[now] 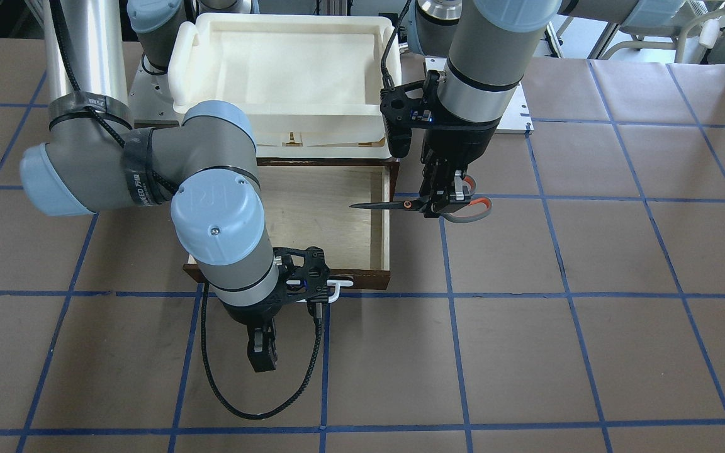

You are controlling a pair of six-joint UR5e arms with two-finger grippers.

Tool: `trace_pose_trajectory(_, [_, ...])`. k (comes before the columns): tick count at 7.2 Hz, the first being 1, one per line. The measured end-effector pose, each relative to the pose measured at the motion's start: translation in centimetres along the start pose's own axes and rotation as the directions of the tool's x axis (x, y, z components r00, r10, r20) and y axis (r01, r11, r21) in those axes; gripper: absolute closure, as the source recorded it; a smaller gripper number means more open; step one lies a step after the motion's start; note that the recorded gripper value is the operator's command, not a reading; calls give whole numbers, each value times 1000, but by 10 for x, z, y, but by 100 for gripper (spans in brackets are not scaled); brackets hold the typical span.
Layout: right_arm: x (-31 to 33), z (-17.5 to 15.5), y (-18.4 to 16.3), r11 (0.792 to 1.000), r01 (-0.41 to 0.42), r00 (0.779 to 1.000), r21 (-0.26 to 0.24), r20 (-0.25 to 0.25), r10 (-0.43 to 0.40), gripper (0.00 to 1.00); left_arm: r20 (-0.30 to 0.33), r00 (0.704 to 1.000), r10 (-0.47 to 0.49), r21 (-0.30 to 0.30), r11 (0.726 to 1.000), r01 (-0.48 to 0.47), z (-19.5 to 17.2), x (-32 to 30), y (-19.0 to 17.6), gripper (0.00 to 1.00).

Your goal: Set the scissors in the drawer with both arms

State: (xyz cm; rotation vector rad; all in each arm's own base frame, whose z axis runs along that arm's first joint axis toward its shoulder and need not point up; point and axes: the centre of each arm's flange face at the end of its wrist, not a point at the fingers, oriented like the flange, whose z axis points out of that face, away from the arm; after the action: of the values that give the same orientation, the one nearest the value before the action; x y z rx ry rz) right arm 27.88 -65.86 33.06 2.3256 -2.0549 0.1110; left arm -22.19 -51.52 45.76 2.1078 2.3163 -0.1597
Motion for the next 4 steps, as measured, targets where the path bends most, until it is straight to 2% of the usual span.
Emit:
trace_pose_trajectory(2, [-2,-44,35,998,-56,998,-17,-44,55,0,-11,1000,-21,-1,1000,21,6,-4,-3,100])
trace_pose_trajectory(4, [-24,-103,77,990,-137,990,-27,-44,135,0,-31,999,-20,0,1000,20,18,-2,-24,100])
